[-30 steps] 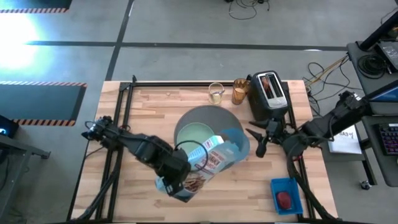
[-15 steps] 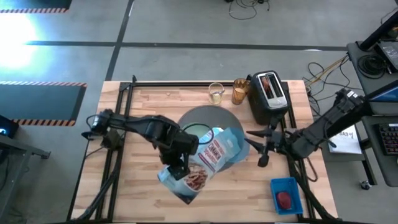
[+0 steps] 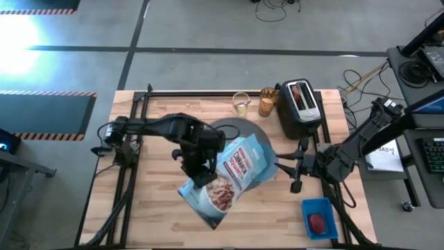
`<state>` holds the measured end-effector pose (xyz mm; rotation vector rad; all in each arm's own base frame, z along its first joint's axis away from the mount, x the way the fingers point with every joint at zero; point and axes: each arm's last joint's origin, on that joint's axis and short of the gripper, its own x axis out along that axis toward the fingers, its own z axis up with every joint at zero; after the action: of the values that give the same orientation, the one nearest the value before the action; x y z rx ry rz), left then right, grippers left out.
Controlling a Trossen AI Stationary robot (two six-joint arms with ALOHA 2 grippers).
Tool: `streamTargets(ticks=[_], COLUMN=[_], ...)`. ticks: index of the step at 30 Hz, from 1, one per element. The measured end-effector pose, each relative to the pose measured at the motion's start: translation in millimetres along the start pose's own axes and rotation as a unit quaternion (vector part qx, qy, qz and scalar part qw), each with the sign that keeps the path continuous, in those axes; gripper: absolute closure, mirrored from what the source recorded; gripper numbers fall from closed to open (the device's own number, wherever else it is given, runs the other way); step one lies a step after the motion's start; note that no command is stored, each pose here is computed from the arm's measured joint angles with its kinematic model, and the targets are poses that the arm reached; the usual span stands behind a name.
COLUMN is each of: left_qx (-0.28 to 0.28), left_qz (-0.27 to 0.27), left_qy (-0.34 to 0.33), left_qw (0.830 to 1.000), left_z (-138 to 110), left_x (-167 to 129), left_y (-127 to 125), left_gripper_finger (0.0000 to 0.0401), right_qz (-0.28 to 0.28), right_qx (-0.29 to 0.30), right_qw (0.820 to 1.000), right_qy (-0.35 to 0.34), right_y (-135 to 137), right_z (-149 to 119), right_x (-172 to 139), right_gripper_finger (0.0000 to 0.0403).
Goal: Arrange a breakfast setting
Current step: Pour the cereal from the cereal box into the blue bowl
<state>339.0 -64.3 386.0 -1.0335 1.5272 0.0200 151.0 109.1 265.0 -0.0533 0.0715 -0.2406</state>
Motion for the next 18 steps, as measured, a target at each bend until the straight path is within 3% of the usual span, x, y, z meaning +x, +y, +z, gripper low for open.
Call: streamTargets(ticks=[18], left_qx=[-0.048], left_qz=[-0.083], left_qy=[0.026], left_qw=[0.995], left_z=[27], left_x=[-24], left_y=[17], left_gripper_finger=[0.0308], right_qz=[-0.084], right_qx=[-0.050], right_qw=[0.995], right_qy=[0.001], right_y=[5], right_z=[-17], right_x=[-20], right_gripper_finger=[0.0312])
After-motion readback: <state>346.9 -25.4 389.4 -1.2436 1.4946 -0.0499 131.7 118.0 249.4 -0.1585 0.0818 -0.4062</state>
